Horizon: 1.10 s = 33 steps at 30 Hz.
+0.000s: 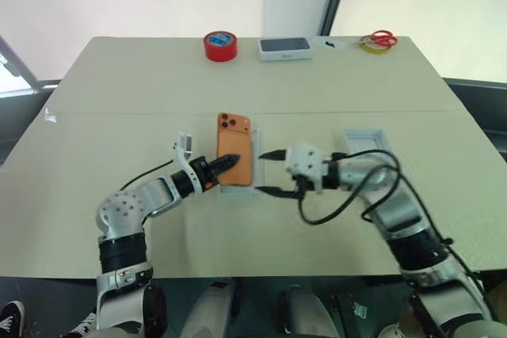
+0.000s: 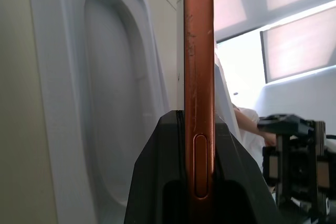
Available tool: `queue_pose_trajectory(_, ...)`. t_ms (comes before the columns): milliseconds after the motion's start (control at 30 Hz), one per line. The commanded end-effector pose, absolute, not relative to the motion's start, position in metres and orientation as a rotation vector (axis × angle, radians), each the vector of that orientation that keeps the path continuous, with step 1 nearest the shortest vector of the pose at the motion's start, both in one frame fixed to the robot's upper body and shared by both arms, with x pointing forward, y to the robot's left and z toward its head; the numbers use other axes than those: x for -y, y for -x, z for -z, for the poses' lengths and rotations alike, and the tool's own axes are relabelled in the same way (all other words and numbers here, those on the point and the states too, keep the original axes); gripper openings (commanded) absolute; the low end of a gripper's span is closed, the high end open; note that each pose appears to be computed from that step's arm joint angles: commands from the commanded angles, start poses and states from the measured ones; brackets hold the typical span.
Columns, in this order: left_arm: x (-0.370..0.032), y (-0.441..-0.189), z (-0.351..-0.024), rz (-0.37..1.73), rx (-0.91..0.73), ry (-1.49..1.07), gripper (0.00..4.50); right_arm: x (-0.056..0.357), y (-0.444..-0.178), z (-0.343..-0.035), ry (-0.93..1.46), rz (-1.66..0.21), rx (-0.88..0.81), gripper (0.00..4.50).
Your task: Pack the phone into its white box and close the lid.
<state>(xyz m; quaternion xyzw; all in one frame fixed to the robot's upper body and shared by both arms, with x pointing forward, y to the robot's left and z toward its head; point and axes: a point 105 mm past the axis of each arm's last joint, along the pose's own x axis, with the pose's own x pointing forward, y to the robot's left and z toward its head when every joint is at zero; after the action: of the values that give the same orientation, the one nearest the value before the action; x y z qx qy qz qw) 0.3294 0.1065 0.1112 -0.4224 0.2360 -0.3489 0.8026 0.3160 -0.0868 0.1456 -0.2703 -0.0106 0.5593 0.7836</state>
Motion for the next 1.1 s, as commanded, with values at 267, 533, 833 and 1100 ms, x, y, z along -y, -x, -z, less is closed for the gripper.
queue_pose_trajectory(267,-0.093,-0.326,-0.110,0.764,-0.502,0.927,0.48,0.106,-0.335,-0.152,0.573,-1.135,0.062,3.54)
queue_pose_trajectory(533,-0.101,-0.330,-0.116,0.722,-0.475,0.860,3.27,0.106,-0.340,-0.149,0.595,-1.129,0.060,3.56)
queue_pose_trajectory(833,-0.111,-0.321,-0.125,0.734,-0.469,0.792,3.27,0.102,-0.343,-0.148,0.585,-1.120,0.072,3.56)
queue_pose_trajectory(1100,-0.132,-0.317,-0.127,0.701,-0.465,0.692,3.27,0.102,-0.344,-0.147,0.596,-1.120,0.067,3.56)
